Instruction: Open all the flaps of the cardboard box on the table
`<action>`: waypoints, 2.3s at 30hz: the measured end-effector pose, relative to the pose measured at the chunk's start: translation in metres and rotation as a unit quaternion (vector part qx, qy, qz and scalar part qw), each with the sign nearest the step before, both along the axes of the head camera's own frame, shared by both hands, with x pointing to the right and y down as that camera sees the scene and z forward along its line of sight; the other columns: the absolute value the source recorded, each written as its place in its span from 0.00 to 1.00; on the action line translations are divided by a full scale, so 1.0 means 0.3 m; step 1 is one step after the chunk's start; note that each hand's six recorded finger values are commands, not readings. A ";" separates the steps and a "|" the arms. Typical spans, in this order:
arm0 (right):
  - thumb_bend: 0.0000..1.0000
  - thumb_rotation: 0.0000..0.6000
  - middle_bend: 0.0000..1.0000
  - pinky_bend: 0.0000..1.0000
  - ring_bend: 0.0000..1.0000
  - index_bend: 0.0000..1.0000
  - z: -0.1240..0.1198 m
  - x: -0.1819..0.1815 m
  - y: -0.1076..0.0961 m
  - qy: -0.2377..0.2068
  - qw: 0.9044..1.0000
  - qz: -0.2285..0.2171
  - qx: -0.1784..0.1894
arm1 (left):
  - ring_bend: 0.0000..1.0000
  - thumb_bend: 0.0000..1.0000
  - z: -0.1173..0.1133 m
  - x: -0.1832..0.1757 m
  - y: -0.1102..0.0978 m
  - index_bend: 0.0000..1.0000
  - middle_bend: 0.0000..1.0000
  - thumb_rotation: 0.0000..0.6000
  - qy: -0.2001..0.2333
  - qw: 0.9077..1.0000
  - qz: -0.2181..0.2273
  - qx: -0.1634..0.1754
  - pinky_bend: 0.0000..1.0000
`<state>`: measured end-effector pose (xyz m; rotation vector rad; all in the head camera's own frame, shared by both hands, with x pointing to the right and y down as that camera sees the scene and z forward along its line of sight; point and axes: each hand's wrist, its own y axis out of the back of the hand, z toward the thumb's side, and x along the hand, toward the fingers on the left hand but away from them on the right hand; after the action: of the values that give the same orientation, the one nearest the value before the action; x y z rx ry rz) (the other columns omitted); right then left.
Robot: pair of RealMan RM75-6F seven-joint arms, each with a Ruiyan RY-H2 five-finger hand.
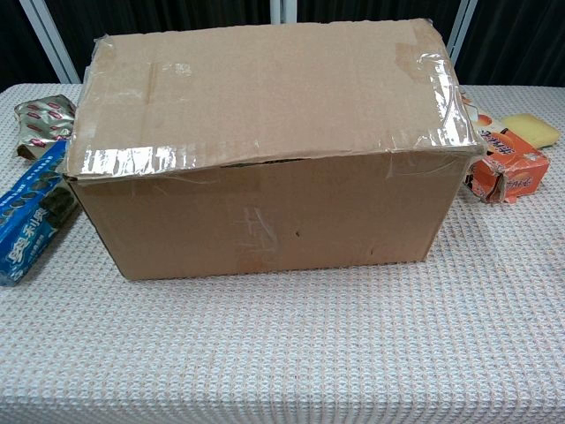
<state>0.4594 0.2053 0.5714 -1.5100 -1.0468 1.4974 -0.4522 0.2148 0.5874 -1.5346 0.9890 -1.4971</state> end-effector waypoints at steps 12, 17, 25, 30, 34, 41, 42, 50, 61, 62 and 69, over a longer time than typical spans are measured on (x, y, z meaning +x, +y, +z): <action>0.18 1.00 0.00 0.00 0.00 0.00 0.009 -0.007 -0.017 -0.002 1.000 -0.008 -0.003 | 0.19 0.01 -0.007 0.021 -0.012 0.13 0.18 1.00 0.008 1.000 0.003 0.005 0.28; 0.18 1.00 0.00 0.00 0.00 0.00 0.002 -0.003 -0.023 -0.003 1.000 -0.010 0.001 | 0.19 0.11 -0.036 0.043 -0.046 0.13 0.18 1.00 0.030 0.999 0.011 0.016 0.28; 0.18 1.00 0.00 0.00 0.00 0.00 -0.007 -0.023 -0.027 -0.006 1.000 -0.020 0.006 | 0.19 0.27 -0.137 0.140 -0.233 0.13 0.19 1.00 0.074 0.995 0.066 0.026 0.28; 0.18 1.00 0.00 0.00 0.00 0.00 -0.010 -0.013 -0.011 0.001 1.000 -0.016 0.008 | 0.19 0.34 -0.191 0.258 -0.395 0.13 0.20 0.97 0.131 0.987 0.098 0.009 0.28; 0.18 1.00 0.00 0.00 0.00 0.00 -0.013 0.008 0.004 0.005 1.000 -0.007 0.007 | 0.19 0.35 -0.199 0.345 -0.492 0.13 0.20 0.83 0.161 0.980 0.113 -0.026 0.28; 0.18 1.00 0.00 0.00 0.00 0.00 -0.023 0.027 0.025 0.006 1.000 0.000 0.010 | 0.19 0.35 -0.167 0.508 -0.619 0.13 0.20 0.78 0.184 0.969 0.135 -0.094 0.28; 0.18 1.00 0.00 0.00 0.00 0.00 -0.024 0.028 0.027 0.005 1.000 0.002 0.011 | 0.19 0.36 -0.156 0.534 -0.632 0.13 0.21 0.77 0.186 0.967 0.136 -0.106 0.28; 0.18 1.00 0.00 0.00 0.00 0.00 -0.023 0.040 0.037 0.007 1.000 0.013 0.016 | 0.19 0.36 -0.076 0.700 -0.654 0.13 0.23 0.74 0.204 0.952 0.156 -0.169 0.29; 0.18 1.00 0.00 0.00 0.00 0.00 -0.025 0.048 0.030 0.006 1.000 0.017 0.019 | 0.19 0.38 -0.010 0.765 -0.641 0.13 0.31 0.73 0.184 0.945 0.171 -0.211 0.29; 0.18 1.00 0.00 0.00 0.00 0.00 -0.025 0.048 0.029 0.006 1.000 0.017 0.019 | 0.19 0.38 -0.013 0.769 -0.638 0.13 0.33 0.73 0.185 0.944 0.172 -0.212 0.29; 0.18 1.00 0.00 0.00 0.00 0.00 -0.014 0.058 0.025 0.007 1.000 0.021 0.015 | 0.19 0.38 -0.087 0.806 -0.619 0.13 0.36 0.73 0.218 0.939 0.181 -0.192 0.29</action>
<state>0.4767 0.2126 0.5671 -1.4633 -1.0946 1.5133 -0.2105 0.0290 0.5614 -2.2608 0.6084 -1.1498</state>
